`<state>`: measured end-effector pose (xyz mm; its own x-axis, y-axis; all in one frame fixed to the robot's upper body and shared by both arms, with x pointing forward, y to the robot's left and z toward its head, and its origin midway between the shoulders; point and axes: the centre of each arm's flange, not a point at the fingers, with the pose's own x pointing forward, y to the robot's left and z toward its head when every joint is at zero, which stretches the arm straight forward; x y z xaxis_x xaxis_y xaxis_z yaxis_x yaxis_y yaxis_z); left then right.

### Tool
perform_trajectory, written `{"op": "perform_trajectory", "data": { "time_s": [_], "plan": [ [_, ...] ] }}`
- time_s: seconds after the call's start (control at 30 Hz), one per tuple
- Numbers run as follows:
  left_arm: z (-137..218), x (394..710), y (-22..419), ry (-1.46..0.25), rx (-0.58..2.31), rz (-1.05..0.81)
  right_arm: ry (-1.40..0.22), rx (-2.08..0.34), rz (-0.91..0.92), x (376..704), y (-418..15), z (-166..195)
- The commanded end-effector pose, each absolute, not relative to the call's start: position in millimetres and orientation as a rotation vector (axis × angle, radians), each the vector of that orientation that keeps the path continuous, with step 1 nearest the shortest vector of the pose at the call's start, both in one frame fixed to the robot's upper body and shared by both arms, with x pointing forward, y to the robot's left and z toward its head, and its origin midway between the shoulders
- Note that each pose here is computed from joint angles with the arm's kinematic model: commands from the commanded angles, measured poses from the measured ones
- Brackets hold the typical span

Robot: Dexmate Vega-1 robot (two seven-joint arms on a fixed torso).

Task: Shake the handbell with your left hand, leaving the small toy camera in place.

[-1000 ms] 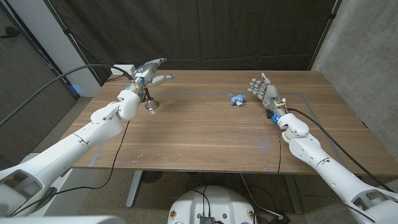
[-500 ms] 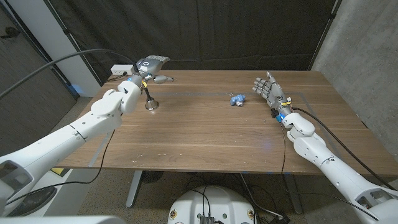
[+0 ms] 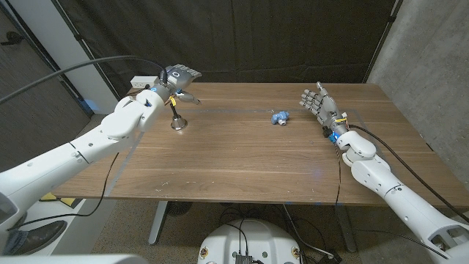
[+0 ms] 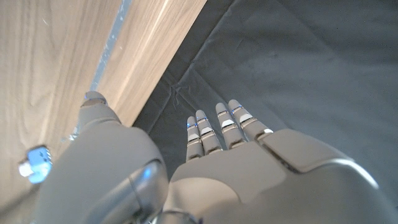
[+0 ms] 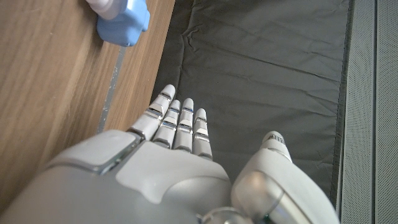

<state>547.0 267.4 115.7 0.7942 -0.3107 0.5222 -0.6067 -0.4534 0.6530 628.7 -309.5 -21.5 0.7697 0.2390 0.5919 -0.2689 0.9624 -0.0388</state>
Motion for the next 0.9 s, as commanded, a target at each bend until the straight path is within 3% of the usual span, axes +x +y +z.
{"op": "perform_trajectory", "data": {
  "time_s": [0.03,0.9],
  "plan": [
    [113.3,535.4,267.9,-0.611,2.338,0.385,-0.635,0.059,0.275,618.6,-294.8,-33.1],
    [92.3,548.7,270.0,-0.573,2.717,0.323,-0.598,0.102,0.260,607.9,-279.6,-70.9]
  ]
}}
